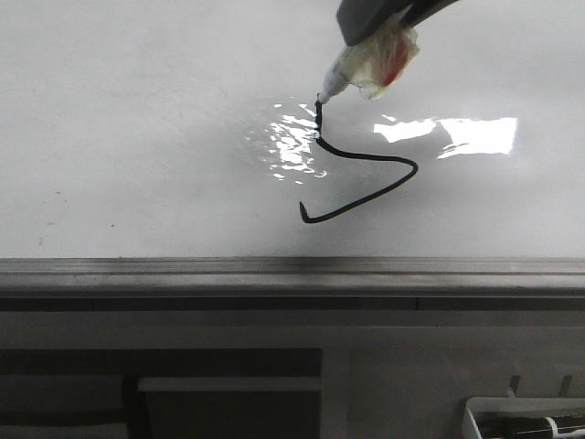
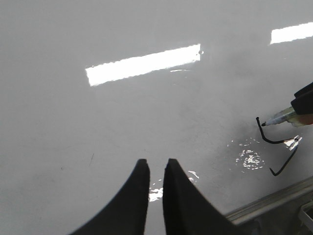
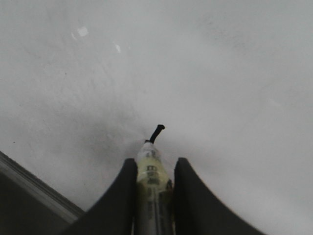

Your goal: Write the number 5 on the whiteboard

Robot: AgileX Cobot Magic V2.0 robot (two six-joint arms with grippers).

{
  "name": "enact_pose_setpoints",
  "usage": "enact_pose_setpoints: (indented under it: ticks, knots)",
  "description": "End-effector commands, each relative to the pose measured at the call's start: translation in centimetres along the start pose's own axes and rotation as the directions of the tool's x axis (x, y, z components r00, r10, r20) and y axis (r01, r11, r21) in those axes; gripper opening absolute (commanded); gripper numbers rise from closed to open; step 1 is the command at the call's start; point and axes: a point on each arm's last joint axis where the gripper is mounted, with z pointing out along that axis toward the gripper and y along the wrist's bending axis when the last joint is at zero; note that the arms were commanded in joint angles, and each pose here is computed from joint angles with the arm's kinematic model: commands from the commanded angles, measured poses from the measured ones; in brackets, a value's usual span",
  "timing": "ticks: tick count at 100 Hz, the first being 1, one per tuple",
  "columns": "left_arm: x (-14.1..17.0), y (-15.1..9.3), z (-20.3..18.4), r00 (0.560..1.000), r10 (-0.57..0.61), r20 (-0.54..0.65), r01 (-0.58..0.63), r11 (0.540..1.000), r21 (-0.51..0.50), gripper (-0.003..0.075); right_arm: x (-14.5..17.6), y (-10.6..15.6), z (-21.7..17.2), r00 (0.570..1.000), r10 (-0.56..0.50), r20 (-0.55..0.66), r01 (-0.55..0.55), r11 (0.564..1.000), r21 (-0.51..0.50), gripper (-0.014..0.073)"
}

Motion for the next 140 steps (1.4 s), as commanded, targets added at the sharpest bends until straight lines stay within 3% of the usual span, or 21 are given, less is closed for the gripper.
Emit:
enact_pose_setpoints:
  ticks: [1, 46, 66, 110, 140]
  knots:
    - [-1.4, 0.2, -0.2, 0.995, -0.026, 0.092, 0.028, 0.999, -0.016, 0.0048, -1.6, -0.4, -0.8, 0.996, -0.031, 0.088, 0.031, 1.000, 0.001, -0.0040]
    - [-1.4, 0.2, -0.2, 0.995, -0.026, 0.092, 0.028, 0.999, -0.016, 0.0048, -1.4, -0.7, 0.6, 0.998, -0.003, 0.068, 0.003, 1.000, 0.003, -0.0040]
    - [-1.4, 0.2, -0.2, 0.995, -0.027, 0.092, 0.029, 0.999, -0.015, 0.0048, -0.8, -1.2, 0.8, 1.000, 0.001, -0.002, -0.001, 0.998, 0.064, -0.0040]
    - [-1.4, 0.1, -0.2, 0.995, -0.033, 0.094, 0.035, 0.999, -0.011, 0.0048, -0.4, -3.4, -2.2, 0.998, 0.047, -0.044, -0.036, 0.974, 0.222, -0.0040]
    - [-1.5, 0.0, -0.2, 0.994, -0.048, 0.097, 0.048, 0.999, 0.000, 0.0048, -0.2, -3.4, -2.6, 0.999, 0.037, -0.020, -0.032, 0.978, 0.205, -0.0040]
